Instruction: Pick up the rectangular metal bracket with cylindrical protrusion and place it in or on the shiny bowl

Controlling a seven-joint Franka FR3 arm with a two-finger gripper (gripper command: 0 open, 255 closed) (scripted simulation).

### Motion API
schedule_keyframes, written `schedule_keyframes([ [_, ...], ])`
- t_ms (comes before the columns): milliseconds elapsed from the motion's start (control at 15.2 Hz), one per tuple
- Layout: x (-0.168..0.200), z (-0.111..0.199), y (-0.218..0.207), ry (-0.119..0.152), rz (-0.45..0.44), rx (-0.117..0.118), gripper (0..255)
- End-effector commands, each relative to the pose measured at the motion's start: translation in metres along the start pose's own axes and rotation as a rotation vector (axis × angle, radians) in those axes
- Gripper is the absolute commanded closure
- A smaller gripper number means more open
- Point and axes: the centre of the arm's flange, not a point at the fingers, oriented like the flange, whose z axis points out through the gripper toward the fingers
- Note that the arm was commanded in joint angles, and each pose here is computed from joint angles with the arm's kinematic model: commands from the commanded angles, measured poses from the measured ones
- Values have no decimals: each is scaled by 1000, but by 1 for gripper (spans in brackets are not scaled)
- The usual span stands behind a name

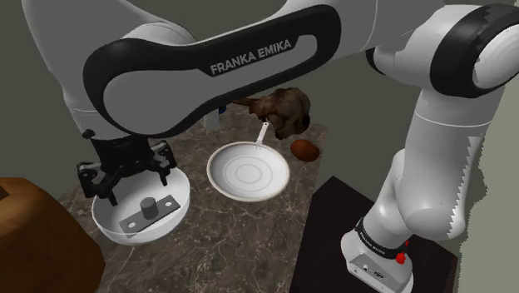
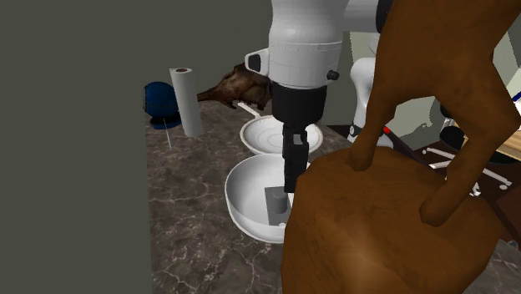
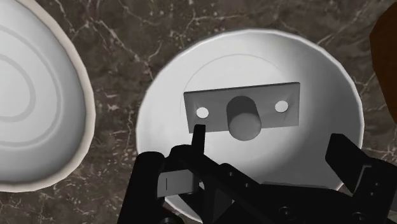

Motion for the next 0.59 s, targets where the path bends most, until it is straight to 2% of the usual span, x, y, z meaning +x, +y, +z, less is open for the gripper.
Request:
schedule_keyframes([
  [0,-1,-25,0,0,0,0,0],
  [66,-1,-35,0,0,0,0,0],
  [528,-1,-36,0,0,0,0,0],
])
